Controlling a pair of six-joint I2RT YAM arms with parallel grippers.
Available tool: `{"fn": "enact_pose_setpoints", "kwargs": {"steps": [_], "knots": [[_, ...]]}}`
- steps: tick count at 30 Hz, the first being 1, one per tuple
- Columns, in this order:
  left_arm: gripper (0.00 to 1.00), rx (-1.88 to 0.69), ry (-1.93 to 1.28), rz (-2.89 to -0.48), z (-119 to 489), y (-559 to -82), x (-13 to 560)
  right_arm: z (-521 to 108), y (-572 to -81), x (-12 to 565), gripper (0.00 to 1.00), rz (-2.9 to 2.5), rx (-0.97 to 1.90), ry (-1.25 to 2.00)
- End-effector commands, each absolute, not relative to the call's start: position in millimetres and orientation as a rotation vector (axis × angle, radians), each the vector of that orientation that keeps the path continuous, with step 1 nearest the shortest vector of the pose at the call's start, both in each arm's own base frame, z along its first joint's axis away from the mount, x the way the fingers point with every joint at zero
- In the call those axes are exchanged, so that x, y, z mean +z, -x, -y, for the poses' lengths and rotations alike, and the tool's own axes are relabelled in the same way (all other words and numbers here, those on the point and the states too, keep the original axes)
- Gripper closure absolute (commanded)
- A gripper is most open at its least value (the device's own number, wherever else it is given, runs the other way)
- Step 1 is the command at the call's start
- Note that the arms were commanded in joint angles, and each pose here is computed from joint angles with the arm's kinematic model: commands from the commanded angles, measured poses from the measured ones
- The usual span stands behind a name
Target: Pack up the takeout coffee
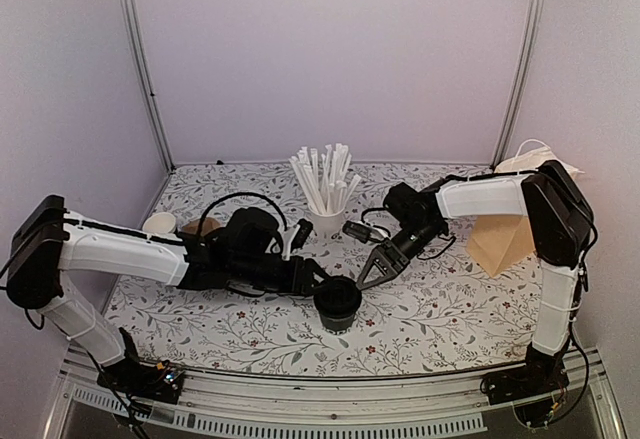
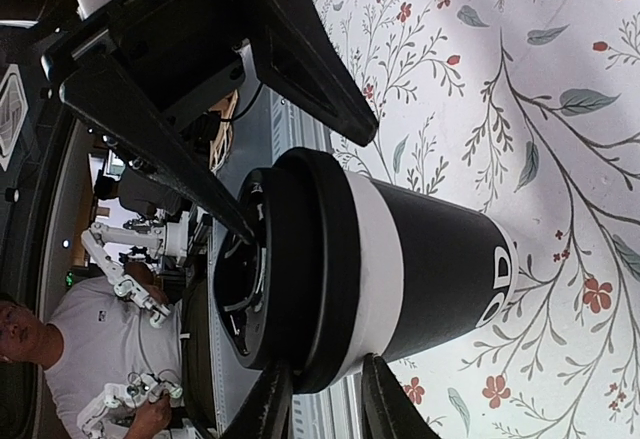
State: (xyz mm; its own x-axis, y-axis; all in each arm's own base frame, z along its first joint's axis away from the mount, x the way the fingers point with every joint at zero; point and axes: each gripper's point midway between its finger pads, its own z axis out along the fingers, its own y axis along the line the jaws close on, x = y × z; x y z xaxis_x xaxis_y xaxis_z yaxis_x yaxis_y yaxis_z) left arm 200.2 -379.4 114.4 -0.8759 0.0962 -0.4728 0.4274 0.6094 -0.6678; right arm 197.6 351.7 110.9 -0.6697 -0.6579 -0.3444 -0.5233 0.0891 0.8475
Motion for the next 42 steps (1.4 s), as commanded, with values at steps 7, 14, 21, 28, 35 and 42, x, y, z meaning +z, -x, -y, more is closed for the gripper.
{"fn": "enact_pose_setpoints", "kwargs": {"steps": [7,14,21,28,35,42], "knots": [[0.53,-0.991,-0.393,-2.701,344,-174,34,-333,-200,25,0.84,2.389,-1.277,-1.124],[0.56,-0.985,-0.315,-2.767,329,-167,14,-324,-199,5,0.87,2.428,-1.172,-1.079],[0.57,-0.906,-0.319,-2.837,317,-161,-15,-325,-200,8,0.87,2.419,-1.188,-1.113],[0.58,-0.898,-0.302,-2.847,307,-156,-32,-333,-198,33,0.87,2.367,-1.3,-1.17],[0.59,-0.933,-0.433,-2.673,330,-175,9,-344,-195,74,0.86,2.268,-1.483,-1.254],[0.58,-0.937,-0.516,-2.49,347,-192,62,-352,-183,122,0.8,2.095,-1.725,-1.273]]}}
